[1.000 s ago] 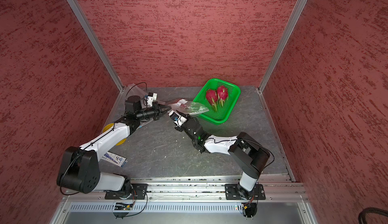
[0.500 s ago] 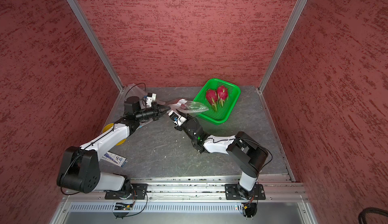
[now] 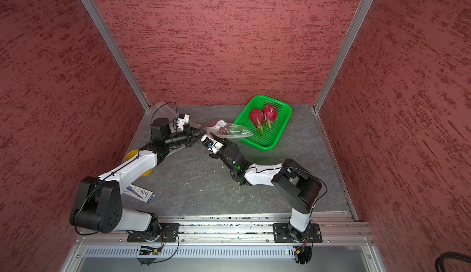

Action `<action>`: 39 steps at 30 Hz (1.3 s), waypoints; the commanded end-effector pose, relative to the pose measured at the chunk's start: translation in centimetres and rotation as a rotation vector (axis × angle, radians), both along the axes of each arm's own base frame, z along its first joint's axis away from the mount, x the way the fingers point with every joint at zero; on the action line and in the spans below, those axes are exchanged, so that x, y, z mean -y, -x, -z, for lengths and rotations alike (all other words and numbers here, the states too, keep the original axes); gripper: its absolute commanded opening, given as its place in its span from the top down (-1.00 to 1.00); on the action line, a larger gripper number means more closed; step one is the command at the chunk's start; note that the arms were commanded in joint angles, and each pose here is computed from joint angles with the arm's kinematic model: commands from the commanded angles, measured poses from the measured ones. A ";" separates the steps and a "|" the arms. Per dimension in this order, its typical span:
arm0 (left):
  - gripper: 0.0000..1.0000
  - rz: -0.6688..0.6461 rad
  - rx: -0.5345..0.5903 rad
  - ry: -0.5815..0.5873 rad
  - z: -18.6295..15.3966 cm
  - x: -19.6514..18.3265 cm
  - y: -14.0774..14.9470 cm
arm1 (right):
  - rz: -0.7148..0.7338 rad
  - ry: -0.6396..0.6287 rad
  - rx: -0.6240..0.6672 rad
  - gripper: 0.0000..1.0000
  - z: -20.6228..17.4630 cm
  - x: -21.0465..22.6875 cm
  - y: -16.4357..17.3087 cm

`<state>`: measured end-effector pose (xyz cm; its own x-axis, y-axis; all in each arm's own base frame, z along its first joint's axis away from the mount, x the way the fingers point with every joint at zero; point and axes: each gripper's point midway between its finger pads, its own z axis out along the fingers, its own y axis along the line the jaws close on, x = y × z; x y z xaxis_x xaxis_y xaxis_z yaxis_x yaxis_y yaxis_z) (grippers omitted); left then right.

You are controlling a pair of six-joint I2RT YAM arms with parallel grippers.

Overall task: Open the zip-top bag and take out the dragon fruit
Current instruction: Unzip the zipper on the zipper food storage bag.

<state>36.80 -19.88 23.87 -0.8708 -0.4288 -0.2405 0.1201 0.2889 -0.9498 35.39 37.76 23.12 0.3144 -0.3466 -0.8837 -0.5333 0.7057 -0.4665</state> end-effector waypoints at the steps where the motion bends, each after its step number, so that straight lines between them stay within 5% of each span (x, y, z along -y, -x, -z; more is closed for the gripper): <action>1: 1.00 0.002 0.011 0.008 0.1 -0.3 0.0 | 0.013 -0.037 0.034 0.54 -1.8 0.0 0.0; 19: 1.00 0.002 0.012 0.018 -0.1 -0.7 0.0 | 0.028 0.077 0.035 0.69 0.3 -0.6 -0.7; 30: 0.99 0.002 0.016 0.023 -0.3 -0.9 -0.1 | 0.001 0.079 0.025 0.98 -0.3 -1.0 -0.4; 37: 0.01 0.001 0.060 0.015 -1.6 -1.6 -0.4 | -0.074 0.047 -0.051 1.00 -2.1 -2.0 0.2; 39: -0.10 0.000 0.094 0.007 -2.3 -1.8 -0.5 | -0.093 0.035 -0.087 1.00 -2.8 -2.3 0.3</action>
